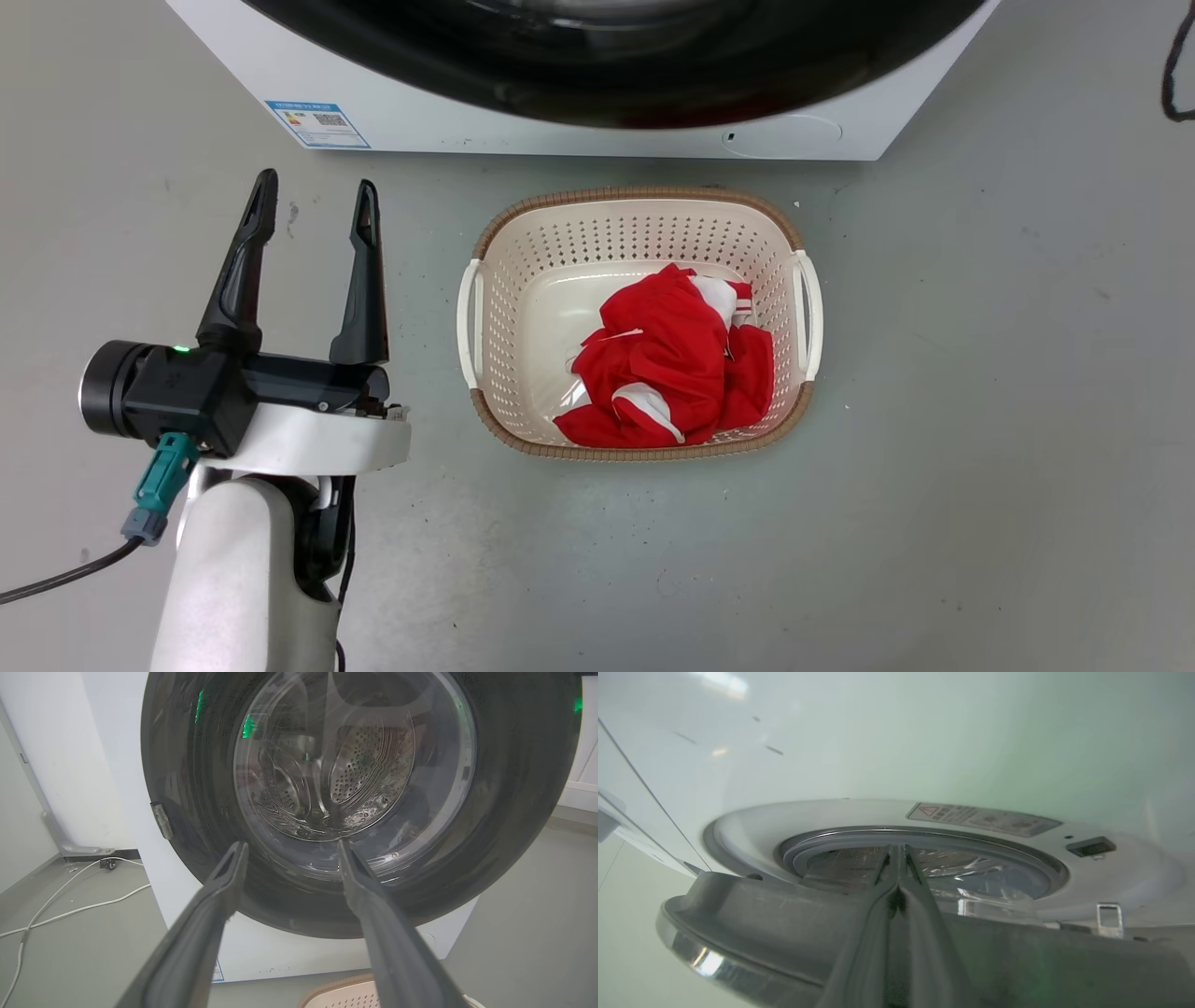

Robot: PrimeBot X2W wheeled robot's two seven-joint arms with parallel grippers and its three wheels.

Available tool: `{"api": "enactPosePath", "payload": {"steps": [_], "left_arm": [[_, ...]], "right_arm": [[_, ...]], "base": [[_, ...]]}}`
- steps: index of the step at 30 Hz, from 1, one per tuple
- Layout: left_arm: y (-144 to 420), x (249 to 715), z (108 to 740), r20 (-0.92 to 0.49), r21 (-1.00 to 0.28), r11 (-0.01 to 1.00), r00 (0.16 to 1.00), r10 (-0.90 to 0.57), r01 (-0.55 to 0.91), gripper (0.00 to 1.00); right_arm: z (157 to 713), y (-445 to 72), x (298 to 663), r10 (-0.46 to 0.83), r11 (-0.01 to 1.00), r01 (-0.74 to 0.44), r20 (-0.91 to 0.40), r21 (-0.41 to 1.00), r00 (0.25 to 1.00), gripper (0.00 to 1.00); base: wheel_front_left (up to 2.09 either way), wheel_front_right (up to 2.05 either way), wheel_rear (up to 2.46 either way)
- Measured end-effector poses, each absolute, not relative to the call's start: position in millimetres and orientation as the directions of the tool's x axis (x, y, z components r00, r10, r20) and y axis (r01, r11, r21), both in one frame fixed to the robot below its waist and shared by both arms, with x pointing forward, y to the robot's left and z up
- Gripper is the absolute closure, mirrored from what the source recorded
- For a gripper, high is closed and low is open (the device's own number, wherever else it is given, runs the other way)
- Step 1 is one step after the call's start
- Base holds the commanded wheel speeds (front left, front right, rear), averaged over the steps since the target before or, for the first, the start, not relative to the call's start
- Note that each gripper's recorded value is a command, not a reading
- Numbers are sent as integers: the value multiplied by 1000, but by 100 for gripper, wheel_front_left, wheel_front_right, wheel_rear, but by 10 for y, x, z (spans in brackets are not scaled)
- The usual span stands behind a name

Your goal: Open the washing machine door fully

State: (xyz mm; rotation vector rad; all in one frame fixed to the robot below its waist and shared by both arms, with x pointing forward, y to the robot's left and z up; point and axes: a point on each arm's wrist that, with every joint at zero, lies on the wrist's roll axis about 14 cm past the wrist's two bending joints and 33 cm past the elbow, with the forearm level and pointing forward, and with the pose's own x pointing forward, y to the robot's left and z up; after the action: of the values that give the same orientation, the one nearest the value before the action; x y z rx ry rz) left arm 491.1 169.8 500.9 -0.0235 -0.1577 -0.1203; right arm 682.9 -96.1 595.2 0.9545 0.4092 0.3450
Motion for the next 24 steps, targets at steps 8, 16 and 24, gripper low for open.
{"api": "enactPosePath", "payload": {"steps": [8, 16, 24], "left_arm": [[1684, 4882, 5110, 178, -17, 992, 977, -118, 123, 0], [1649, 4733, 5242, 193, -25, 992, 974, -120, 127, 0], [1595, 4481, 5341, 196, -24, 990, 972, -131, 139, 0]], "right_arm": [[5907, -728, 6588, 563, 524, -115, -242, 844, 790, 100], [5875, -569, 6158, 667, 518, -145, -292, 843, 685, 100], [5868, -317, 5592, 768, 488, -192, -314, 852, 558, 100]], "base": [[0, 0, 0], [0, 0, 0], [0, 0, 0]]}}
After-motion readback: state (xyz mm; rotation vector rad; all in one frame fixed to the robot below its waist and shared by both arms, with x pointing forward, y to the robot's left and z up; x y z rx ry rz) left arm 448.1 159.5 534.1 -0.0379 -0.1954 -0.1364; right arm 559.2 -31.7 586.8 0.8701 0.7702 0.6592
